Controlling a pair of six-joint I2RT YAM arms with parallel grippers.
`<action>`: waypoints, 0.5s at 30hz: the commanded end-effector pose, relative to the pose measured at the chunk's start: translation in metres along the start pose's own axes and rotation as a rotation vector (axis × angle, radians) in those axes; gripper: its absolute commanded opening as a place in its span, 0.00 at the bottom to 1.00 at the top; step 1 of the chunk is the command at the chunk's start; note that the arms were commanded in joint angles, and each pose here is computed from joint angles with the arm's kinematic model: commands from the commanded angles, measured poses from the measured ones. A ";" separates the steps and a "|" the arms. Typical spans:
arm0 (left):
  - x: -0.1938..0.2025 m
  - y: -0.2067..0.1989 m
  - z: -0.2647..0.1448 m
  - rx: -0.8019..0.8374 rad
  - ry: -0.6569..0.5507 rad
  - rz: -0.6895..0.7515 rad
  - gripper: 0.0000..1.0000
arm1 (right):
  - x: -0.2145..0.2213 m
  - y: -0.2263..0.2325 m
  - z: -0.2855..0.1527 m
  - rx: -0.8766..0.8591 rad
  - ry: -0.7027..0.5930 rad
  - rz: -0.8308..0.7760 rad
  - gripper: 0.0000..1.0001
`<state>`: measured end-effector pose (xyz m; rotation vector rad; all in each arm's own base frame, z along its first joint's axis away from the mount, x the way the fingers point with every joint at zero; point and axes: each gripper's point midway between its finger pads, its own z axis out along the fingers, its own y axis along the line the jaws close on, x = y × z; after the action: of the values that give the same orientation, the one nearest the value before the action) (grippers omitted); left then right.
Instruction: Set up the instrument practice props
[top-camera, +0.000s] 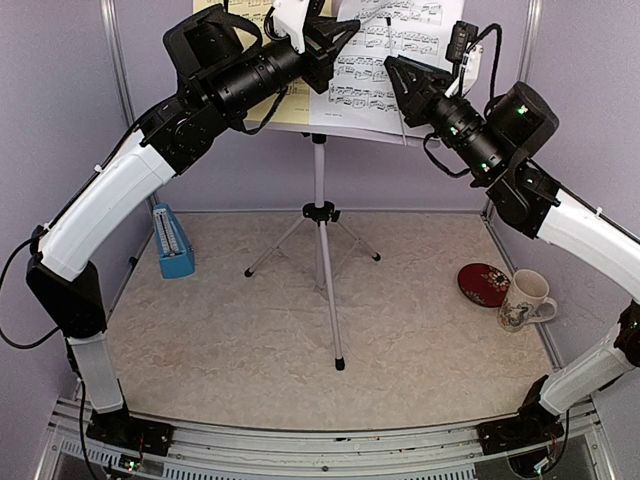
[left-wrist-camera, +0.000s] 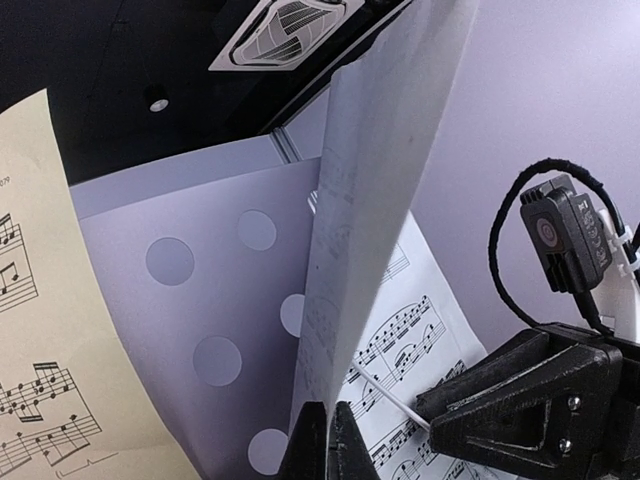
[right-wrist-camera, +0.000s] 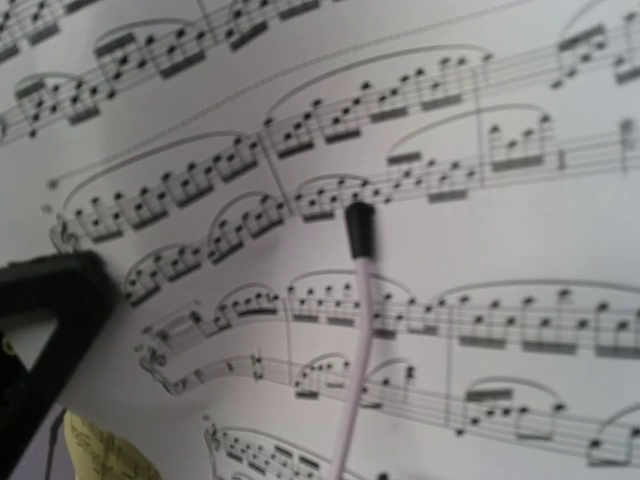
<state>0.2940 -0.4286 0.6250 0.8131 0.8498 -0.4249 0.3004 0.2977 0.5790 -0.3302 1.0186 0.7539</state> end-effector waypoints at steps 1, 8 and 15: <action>0.000 0.005 0.001 -0.012 -0.003 0.014 0.00 | -0.015 0.002 -0.006 -0.015 -0.035 0.002 0.27; -0.001 0.007 0.001 -0.021 -0.009 0.007 0.06 | -0.021 0.003 -0.011 -0.020 -0.048 0.000 0.42; -0.017 0.010 -0.015 -0.073 -0.023 0.006 0.38 | -0.032 0.005 -0.022 -0.034 -0.059 -0.029 0.52</action>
<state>0.2958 -0.4281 0.6201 0.8047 0.8629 -0.4059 0.2901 0.2908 0.5788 -0.3447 1.0086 0.7585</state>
